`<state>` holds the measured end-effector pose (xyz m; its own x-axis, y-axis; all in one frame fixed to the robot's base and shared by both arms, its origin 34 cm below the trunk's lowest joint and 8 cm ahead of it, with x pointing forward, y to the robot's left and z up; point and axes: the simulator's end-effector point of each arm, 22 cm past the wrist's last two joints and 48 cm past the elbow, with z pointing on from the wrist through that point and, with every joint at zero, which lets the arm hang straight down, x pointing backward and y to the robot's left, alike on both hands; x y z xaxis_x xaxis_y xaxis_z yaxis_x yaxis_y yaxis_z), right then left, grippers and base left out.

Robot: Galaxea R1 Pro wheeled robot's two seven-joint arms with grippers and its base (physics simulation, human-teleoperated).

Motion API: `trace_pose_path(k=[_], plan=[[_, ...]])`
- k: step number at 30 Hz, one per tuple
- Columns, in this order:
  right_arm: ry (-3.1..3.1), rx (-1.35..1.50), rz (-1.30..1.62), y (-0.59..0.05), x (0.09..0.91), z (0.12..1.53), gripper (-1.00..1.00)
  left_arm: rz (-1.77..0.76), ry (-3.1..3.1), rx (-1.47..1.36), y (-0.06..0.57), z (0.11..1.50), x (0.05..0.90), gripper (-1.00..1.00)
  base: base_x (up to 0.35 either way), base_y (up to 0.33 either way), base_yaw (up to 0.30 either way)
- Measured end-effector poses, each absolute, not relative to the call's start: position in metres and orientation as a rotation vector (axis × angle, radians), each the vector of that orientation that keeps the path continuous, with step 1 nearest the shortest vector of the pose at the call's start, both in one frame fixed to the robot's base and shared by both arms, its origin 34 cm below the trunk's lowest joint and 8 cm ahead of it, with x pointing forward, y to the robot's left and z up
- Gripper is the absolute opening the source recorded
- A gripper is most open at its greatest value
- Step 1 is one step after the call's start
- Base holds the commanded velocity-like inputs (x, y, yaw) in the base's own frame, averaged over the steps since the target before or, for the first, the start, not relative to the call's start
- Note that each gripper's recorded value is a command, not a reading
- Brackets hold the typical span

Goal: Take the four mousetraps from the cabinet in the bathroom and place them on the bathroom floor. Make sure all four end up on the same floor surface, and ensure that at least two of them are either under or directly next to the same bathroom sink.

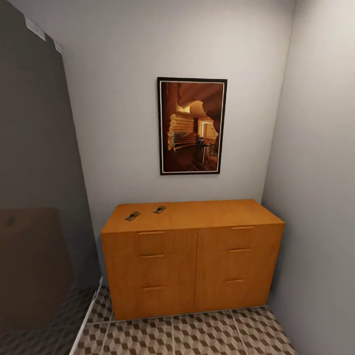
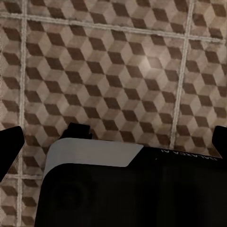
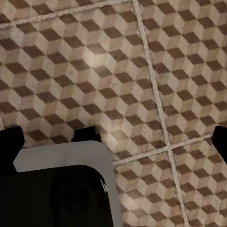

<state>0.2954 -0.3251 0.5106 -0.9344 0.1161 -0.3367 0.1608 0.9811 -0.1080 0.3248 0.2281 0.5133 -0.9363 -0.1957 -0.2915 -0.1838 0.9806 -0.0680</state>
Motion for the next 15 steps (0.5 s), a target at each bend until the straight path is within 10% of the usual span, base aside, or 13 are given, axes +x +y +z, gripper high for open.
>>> trace_pose_path(k=[15], plan=[[2.793,0.201,-0.191,-0.3252,0.2956,0.5107,1.0,-0.056,2.821,-0.276,0.2283,0.5137,0.3259,1.0,0.328,0.099,0.0]])
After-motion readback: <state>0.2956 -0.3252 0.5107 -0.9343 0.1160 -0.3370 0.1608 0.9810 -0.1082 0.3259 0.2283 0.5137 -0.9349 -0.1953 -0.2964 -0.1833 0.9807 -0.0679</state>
